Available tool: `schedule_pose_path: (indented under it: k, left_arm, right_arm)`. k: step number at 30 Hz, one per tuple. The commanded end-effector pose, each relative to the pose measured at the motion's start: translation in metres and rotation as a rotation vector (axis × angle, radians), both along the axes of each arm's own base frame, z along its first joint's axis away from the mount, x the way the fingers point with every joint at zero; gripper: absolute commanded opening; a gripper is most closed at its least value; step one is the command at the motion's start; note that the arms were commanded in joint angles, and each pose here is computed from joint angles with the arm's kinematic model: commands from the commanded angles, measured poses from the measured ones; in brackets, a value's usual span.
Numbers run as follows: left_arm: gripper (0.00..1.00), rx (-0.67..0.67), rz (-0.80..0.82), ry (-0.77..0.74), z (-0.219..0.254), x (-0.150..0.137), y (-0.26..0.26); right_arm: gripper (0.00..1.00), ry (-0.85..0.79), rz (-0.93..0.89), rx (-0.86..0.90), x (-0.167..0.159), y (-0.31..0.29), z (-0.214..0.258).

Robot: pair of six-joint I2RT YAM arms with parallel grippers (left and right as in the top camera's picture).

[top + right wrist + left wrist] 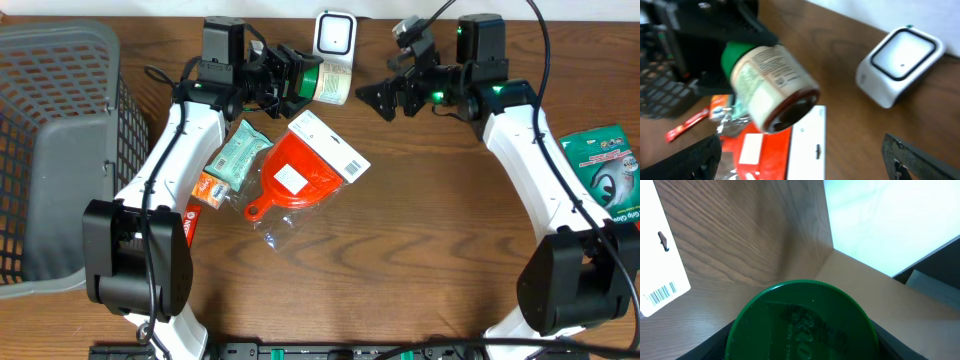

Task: Scan the item barcode
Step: 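Bring the open right gripper around the jar beside the left gripper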

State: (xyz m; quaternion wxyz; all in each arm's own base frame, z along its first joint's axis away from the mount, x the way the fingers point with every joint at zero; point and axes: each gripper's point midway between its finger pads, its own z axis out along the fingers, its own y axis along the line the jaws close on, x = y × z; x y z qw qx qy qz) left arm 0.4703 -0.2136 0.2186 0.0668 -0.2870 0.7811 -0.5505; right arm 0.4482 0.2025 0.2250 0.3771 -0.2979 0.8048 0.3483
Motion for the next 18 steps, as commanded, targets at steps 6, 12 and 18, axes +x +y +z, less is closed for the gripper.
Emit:
schedule_pose_path:
  k: [6,12,18]
  left_arm:
    - [0.07,-0.029,0.003,0.005,0.011,0.001,-0.002]
    - [0.07,-0.085,-0.028,-0.035,0.028,0.001,-0.013]
    - [0.07,-0.097,-0.051,-0.053,0.033,-0.002,-0.025]
  right_arm:
    - [0.99,-0.067,0.232,0.171,-0.029,0.027,0.039]
    - [0.99,-0.085,0.241,0.162,-0.029,0.027,0.038]
    - [0.99,-0.113,0.249,0.146,-0.029,0.026,0.037]
